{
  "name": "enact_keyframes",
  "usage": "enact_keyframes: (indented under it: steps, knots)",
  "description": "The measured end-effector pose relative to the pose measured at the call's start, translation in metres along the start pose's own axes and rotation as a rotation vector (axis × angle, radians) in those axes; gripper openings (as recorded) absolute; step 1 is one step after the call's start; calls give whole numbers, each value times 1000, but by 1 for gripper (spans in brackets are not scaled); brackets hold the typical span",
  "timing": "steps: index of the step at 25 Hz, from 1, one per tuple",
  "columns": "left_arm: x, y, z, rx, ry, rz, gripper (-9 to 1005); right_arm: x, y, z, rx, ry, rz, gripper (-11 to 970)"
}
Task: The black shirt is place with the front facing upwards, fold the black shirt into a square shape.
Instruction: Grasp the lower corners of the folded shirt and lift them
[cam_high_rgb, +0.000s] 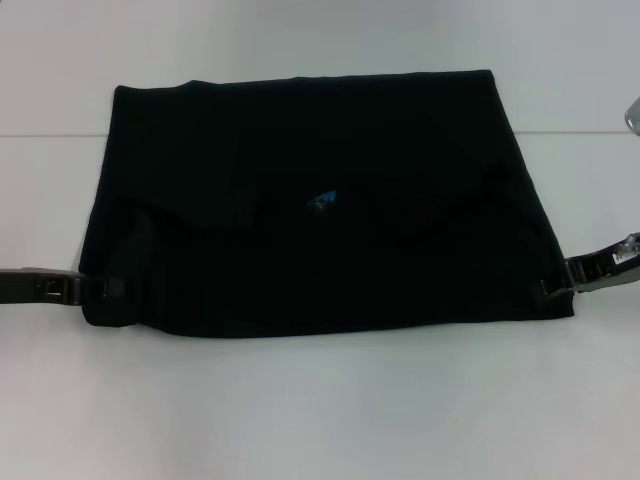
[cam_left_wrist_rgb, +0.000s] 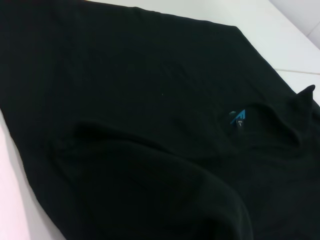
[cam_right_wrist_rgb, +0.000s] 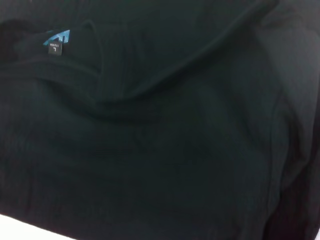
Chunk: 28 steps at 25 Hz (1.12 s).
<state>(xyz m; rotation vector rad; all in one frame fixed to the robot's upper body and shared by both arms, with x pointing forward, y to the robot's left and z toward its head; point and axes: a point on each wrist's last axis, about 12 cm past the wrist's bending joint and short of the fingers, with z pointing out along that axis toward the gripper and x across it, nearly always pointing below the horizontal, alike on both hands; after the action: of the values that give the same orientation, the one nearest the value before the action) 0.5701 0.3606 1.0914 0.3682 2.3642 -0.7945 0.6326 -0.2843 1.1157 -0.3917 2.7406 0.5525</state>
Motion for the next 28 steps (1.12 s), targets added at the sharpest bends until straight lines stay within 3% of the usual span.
enact_keyframes:
  steps: [13,17,22,28]
  knots:
    - [-4,-4,1,42,24,4,62,3,3,-6,-41,28,-33,126]
    - [-4,-12,-12,152,82,-11,62,13,-4,-26,-90,58,-48,49]
    - [2,-26,-25,280,254,-31,62,38,-12,-49,-209,167,-115,50]
    - [26,-49,-28,441,573,-16,63,79,-5,-55,-410,334,-254,50]
